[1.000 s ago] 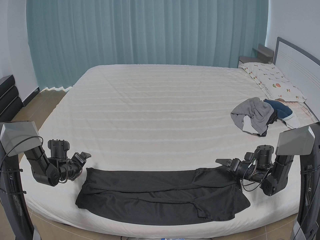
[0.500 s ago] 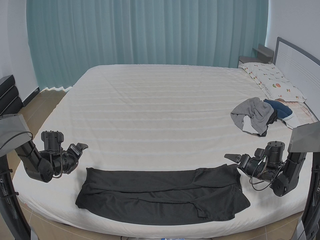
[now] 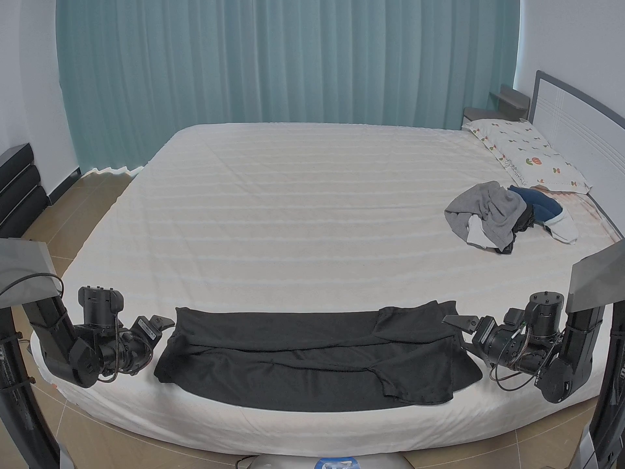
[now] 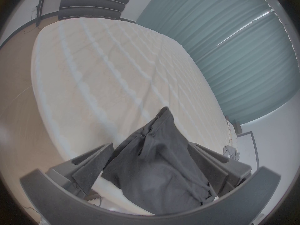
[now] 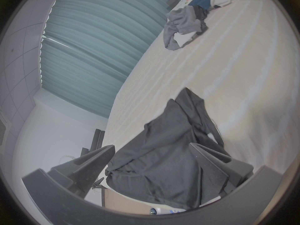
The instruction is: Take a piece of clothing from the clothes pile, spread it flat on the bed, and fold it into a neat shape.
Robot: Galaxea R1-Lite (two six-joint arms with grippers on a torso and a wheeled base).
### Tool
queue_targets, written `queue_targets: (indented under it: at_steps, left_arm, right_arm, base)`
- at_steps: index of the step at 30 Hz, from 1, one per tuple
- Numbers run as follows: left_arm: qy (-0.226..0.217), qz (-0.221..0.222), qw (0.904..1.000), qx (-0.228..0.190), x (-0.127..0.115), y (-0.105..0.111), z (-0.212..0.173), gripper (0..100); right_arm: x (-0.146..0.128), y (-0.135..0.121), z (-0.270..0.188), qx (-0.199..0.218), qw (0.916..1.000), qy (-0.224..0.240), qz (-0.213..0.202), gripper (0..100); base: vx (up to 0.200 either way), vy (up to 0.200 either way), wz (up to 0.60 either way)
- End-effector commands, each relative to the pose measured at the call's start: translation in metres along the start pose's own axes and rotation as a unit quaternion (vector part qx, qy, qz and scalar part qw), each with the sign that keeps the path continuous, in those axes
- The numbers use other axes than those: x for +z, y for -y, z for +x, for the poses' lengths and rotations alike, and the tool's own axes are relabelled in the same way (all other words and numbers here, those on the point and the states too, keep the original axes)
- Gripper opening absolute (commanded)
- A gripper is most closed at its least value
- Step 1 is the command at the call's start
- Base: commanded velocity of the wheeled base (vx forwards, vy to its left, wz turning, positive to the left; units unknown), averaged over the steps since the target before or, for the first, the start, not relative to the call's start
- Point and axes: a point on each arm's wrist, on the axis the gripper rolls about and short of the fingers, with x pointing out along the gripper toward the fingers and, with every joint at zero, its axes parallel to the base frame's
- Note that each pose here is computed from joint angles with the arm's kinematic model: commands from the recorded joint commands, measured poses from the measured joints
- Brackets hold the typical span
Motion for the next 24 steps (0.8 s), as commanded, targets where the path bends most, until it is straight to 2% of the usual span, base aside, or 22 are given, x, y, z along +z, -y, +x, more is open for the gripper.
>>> queue_targets:
  at_steps: [1, 5, 20, 21, 24]
  left_arm:
    - [-0.012, 0.025, 0.9995, 0.012, -0.009, -0.009, -0.005, 100]
    - [-0.024, 0.061, 0.9974, 0.028, -0.018, -0.018, 0.001, 100]
    - [-0.038, 0.081, 0.9954, 0.034, -0.032, -0.016, 0.013, 100]
    - [-0.036, 0.083, 0.9952, 0.038, -0.033, -0.016, 0.014, 0]
    - [-0.018, 0.087, 0.9944, 0.057, -0.034, -0.018, 0.020, 0]
  right_arm:
    - [-0.005, 0.006, 0.001, -0.010, 0.9999, -0.009, 0.005, 100]
    - [-0.005, 0.006, 0.001, -0.010, 0.9999, -0.010, 0.005, 100]
    - [-0.006, 0.006, 0.001, -0.012, 0.9998, -0.012, 0.005, 100]
    - [-0.006, 0.007, 0.001, -0.012, 0.9998, -0.012, 0.005, 100]
    - [-0.007, 0.007, 0.001, -0.012, 0.9998, -0.013, 0.005, 100]
  base:
    - [0.000, 0.000, 0.00]
    - [0.000, 0.000, 0.00]
    - [0.000, 0.000, 0.00]
    - [0.000, 0.000, 0.00]
    - [0.000, 0.000, 0.00]
